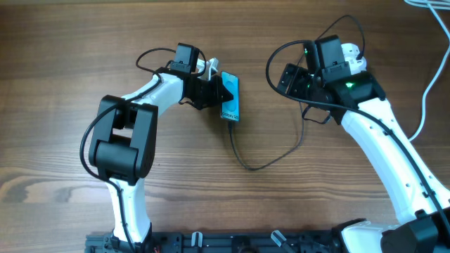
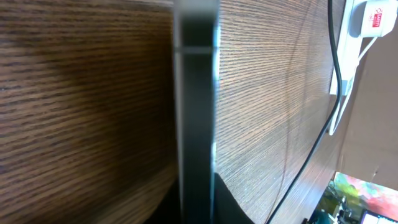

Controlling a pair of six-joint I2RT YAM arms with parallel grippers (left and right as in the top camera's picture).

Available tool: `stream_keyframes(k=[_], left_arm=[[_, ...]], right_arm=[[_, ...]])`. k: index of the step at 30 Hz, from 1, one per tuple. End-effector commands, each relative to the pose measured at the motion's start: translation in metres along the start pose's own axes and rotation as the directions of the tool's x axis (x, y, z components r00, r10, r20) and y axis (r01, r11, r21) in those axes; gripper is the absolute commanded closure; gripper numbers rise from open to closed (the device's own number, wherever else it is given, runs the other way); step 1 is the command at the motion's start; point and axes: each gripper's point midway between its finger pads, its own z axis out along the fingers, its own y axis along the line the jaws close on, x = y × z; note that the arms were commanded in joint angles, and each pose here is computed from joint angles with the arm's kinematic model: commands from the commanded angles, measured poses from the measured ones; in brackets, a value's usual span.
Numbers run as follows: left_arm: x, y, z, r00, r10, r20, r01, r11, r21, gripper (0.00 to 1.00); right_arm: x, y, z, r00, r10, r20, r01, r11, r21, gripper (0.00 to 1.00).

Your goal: Plug charger to phone and switch on socket

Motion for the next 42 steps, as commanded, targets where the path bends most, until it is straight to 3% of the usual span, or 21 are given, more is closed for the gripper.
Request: stream_keyframes(k=[1,14,18,19,20,22,25,27,30,36,39,42], left_arm=[[-0.001,0.003,0.002,1.000,0.006,0.003,-0.006,1.000,-0.014,0.86],[0.000,0.015,0.001,1.000,-0.013,0.008,0.013,0.997,-0.078,0.76],[-0.001,0.012,-0.002,1.000,-0.008,0.015,0.009,0.997,-0.075,0.50],[-0.006,0.006,-0.012,0.999,0.004,0.034,-0.001,0.998,-0.069,0.31],[-0.008,0.000,-0.022,0.998,0.030,0.046,-0.027,0.997,-0.067,0.25],[-0.011,-0.013,-0.044,0.993,0.096,0.073,-0.090,0.993,-0.078,0.19],[-0.018,-0.022,-0.087,0.976,0.140,0.167,-0.103,0.972,-0.212,0.16],[-0.020,-0.028,-0.115,0.959,0.173,0.225,-0.101,0.949,-0.298,0.00],[-0.020,-0.027,-0.140,0.943,0.193,0.269,-0.078,0.920,-0.385,0.00],[-0.020,-0.026,-0.138,0.945,0.191,0.266,-0.078,0.919,-0.385,0.00],[-0.020,-0.026,-0.138,0.945,0.191,0.266,-0.078,0.919,-0.385,0.00],[-0.019,-0.026,-0.138,0.945,0.191,0.266,-0.077,0.920,-0.385,0.00]], right_arm=[[-0.003,-0.003,-0.005,1.000,-0.023,0.017,0.023,1.000,0.015,0.00],[-0.003,-0.003,-0.005,0.997,-0.078,0.013,0.077,0.997,0.018,0.00],[-0.003,-0.005,-0.005,0.997,-0.079,0.017,0.079,0.997,0.025,0.00],[-0.006,-0.008,-0.005,0.996,-0.080,0.031,0.078,0.996,0.046,0.00],[-0.009,-0.011,-0.005,0.995,-0.090,0.043,0.087,0.994,0.066,0.00],[-0.011,-0.013,-0.006,0.991,-0.126,0.046,0.122,0.990,0.072,0.00],[-0.025,-0.019,-0.009,0.996,-0.071,0.057,0.069,0.997,0.041,0.01],[-0.045,-0.022,-0.020,0.998,-0.009,0.067,0.011,0.999,-0.031,0.01],[-0.092,-0.055,-0.052,0.990,0.109,0.089,-0.103,0.992,-0.073,0.01],[-0.147,-0.125,-0.065,0.952,0.250,0.175,-0.251,0.968,-0.017,0.00],[-0.172,-0.171,-0.072,0.901,0.271,0.339,-0.335,0.931,0.144,0.00],[-0.181,-0.213,-0.066,0.807,0.345,0.479,-0.509,0.817,0.270,0.00]])
